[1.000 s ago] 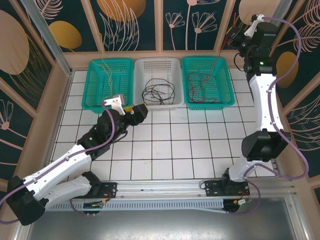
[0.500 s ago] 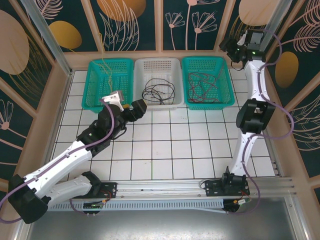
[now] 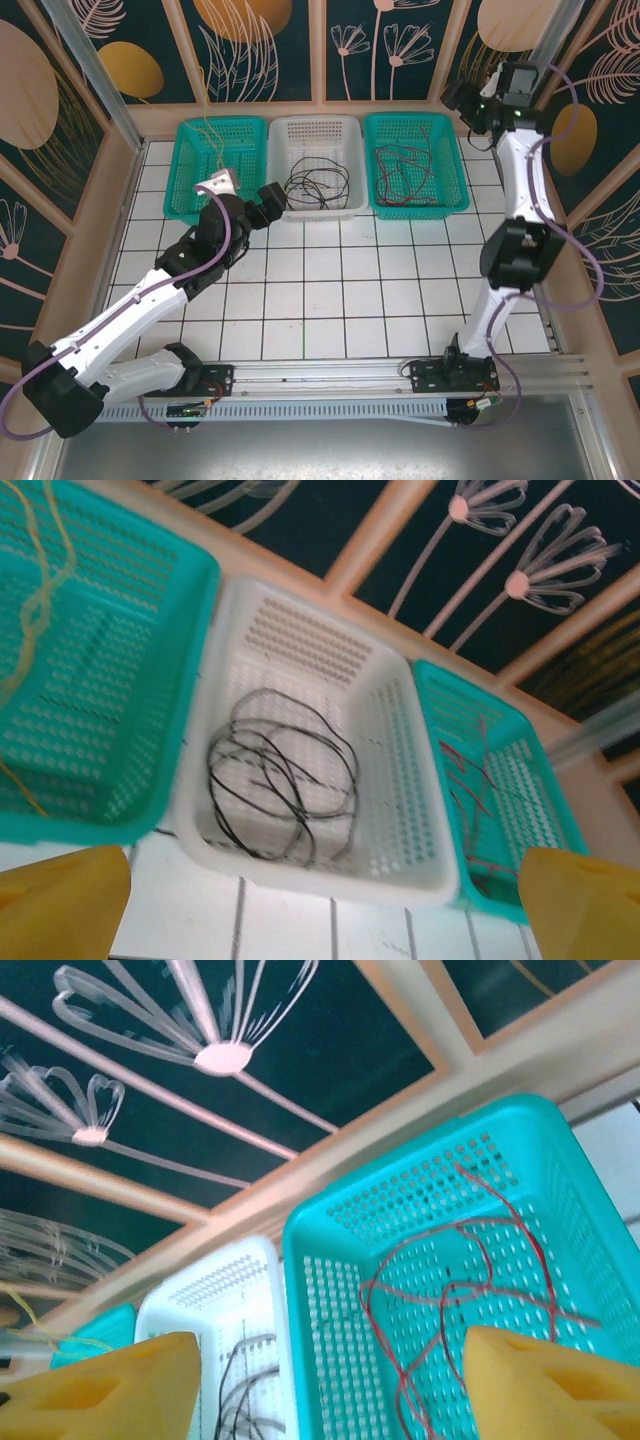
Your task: Untangle the cables
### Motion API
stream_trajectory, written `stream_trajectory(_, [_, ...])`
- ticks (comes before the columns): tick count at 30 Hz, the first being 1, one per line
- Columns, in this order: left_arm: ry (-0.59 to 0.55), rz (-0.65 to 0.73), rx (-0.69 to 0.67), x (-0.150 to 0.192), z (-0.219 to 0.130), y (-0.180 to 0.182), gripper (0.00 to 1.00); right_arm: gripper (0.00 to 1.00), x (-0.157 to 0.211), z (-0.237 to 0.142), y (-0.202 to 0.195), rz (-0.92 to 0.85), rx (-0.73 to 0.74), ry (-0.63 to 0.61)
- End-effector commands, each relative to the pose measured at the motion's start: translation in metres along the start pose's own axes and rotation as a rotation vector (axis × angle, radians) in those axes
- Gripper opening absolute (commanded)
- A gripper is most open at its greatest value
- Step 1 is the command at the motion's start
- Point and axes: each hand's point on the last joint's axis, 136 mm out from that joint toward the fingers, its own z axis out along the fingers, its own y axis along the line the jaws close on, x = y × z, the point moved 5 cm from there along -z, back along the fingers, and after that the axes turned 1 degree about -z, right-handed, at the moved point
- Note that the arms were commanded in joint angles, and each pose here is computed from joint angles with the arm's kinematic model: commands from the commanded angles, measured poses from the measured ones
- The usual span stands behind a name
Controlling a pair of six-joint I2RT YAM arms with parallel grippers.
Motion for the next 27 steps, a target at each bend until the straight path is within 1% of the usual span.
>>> stream_trajectory(1, [-0.186, 0.084, -0.195, -0.036, -0.005, 0.016, 0.99, 0.75, 0.01, -0.07, 0.041, -0.132, -0.078, -0.161])
stream_trajectory(3, [-0.289, 0.137, -0.329, -0.051, -0.007, 0.029, 0.99, 0.77, 0.039, -0.104, 0.042, -0.151, -0.103, -0.227])
stream_trajectory(5, [-0.376, 0.206, -0.421, -0.06, -0.008, 0.041, 0.99, 0.81, 0.07, -0.131, 0.037, -0.163, -0.092, -0.302])
stream_trajectory(6, [-0.418, 0.232, -0.49, -0.061, -0.007, 0.054, 0.99, 0.85, 0.087, -0.144, 0.034, -0.177, -0.094, -0.34])
stream_trajectory(7, [-0.47, 0.226, -0.553, -0.065, -0.009, 0.066, 0.99, 0.87, 0.103, -0.157, 0.03, -0.189, -0.081, -0.381])
stream_trajectory(8, [-0.493, 0.225, -0.587, -0.067, -0.007, 0.077, 0.99, 0.89, 0.117, -0.163, 0.021, -0.189, -0.062, -0.406])
stream_trajectory(9, [-0.508, 0.233, -0.613, -0.067, -0.003, 0.089, 0.99, 0.97, 0.133, -0.168, 0.012, -0.18, -0.058, -0.436])
stream_trajectory(10, [-0.516, 0.242, -0.644, -0.065, 0.002, 0.102, 0.99, 0.99, 0.147, -0.17, -0.001, -0.143, -0.041, -0.47])
stream_trajectory(12, [-0.502, 0.27, -0.718, -0.06, 0.014, 0.127, 0.99, 0.99, 0.172, -0.167, -0.036, -0.063, 0.047, -0.523])
stream_trajectory(13, [-0.479, 0.292, -0.771, -0.054, 0.022, 0.142, 0.99, 0.99, 0.187, -0.163, -0.057, -0.058, 0.125, -0.529])
stream_trajectory(15, [-0.448, 0.318, -0.873, -0.043, 0.032, 0.17, 0.99, 0.99, 0.216, -0.153, -0.105, -0.018, 0.343, -0.506])
stream_trajectory(16, [-0.426, 0.323, -0.886, -0.036, 0.036, 0.182, 0.99, 0.99, 0.227, -0.15, -0.125, -0.048, 0.453, -0.493])
stream_trajectory(18, [-0.417, 0.311, -0.881, -0.024, 0.04, 0.203, 0.99, 0.99, 0.243, -0.146, -0.153, -0.112, 0.609, -0.483])
stream_trajectory(19, [-0.415, 0.3, -0.881, -0.017, 0.039, 0.214, 0.99, 0.99, 0.249, -0.146, -0.166, -0.112, 0.682, -0.496])
stream_trajectory(20, [-0.417, 0.288, -0.883, -0.011, 0.038, 0.223, 0.99, 0.99, 0.254, -0.144, -0.173, -0.106, 0.712, -0.513])
stream_trajectory(23, [-0.423, 0.273, -0.852, 0.008, 0.034, 0.244, 0.99, 0.99, 0.262, -0.139, -0.182, -0.151, 0.726, -0.597])
stream_trajectory(24, [-0.43, 0.278, -0.829, 0.014, 0.033, 0.248, 0.99, 0.99, 0.262, -0.136, -0.179, -0.187, 0.691, -0.634])
stream_trajectory(26, [-0.459, 0.247, -0.804, 0.014, 0.026, 0.249, 0.99, 0.99, 0.257, -0.129, -0.166, -0.261, 0.594, -0.673])
stream_trajectory(27, [-0.519, 0.218, -0.788, 0.012, 0.017, 0.249, 0.99, 0.99, 0.254, -0.127, -0.16, -0.298, 0.546, -0.7])
